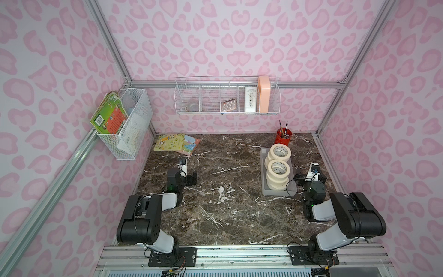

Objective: Take out the art tape in the storage box
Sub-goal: Pick up the art tape from the storage box.

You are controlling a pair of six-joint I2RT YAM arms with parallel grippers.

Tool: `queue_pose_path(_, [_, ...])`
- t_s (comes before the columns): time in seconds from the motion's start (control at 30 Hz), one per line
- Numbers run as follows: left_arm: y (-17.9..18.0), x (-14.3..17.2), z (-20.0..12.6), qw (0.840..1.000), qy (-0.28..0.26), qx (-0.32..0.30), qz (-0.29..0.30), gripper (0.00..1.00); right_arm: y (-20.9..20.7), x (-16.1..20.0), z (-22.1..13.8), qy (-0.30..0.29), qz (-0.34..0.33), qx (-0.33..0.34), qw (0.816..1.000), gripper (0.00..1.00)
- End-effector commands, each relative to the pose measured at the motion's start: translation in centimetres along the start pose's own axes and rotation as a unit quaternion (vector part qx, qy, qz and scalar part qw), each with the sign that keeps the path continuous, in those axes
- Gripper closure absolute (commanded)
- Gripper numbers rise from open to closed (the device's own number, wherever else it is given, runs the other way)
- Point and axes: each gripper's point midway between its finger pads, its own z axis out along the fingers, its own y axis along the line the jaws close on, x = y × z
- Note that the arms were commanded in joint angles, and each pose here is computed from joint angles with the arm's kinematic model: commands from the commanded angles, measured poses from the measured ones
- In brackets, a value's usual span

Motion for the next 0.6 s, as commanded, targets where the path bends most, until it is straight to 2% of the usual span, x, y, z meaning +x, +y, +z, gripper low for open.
queue_pose_path(0.0, [0.0, -1.1, -0.1, 1.0, -0.018, 0.001, 0.006, 0.02, -0.2, -1.0, -0.2, -0.01, 0.006, 0.01, 1.0, 0.0])
queue_pose_path(0.07, [-0.3, -3.1, -0.5, 0.999, -0.031, 0.01, 0.02, 0.02, -0.6, -1.9, 0.0, 0.001, 0.007, 0.024, 1.0, 0.0])
queue_pose_path(0.17, [-0.2, -4.8, -1.6, 1.0, 0.03, 0.003, -0.006, 0.02, -1.0, -4.3, 0.6, 0.02, 0.006, 0.04, 0.999, 0.0])
queue_pose_path(0.23, [-0.7, -6.6, -2.4, 1.0, 0.014, 0.005, -0.01, 0.02, -1.4, -5.9, 1.0, 0.04, 0.006, 0.052, 0.998, 0.0])
queue_pose_path(0.33, [-1.3, -9.8, -3.8, 1.0, 0.011, -0.01, -0.023, 0.02, -1.4, -8.8, 1.8, 0.073, 0.007, 0.058, 0.996, 0.06])
queue_pose_path(0.43, [-2.3, -12.4, -5.2, 0.999, 0.043, -0.029, -0.007, 0.02, -0.5, -11.2, 2.5, 0.114, 0.01, 0.038, 0.993, 0.13])
queue_pose_path(0.57, [-3.9, -14.8, -7.4, 0.997, 0.076, -0.03, 0.0, 0.03, 1.8, -12.8, 3.5, 0.178, 0.021, -0.015, 0.984, 0.15])
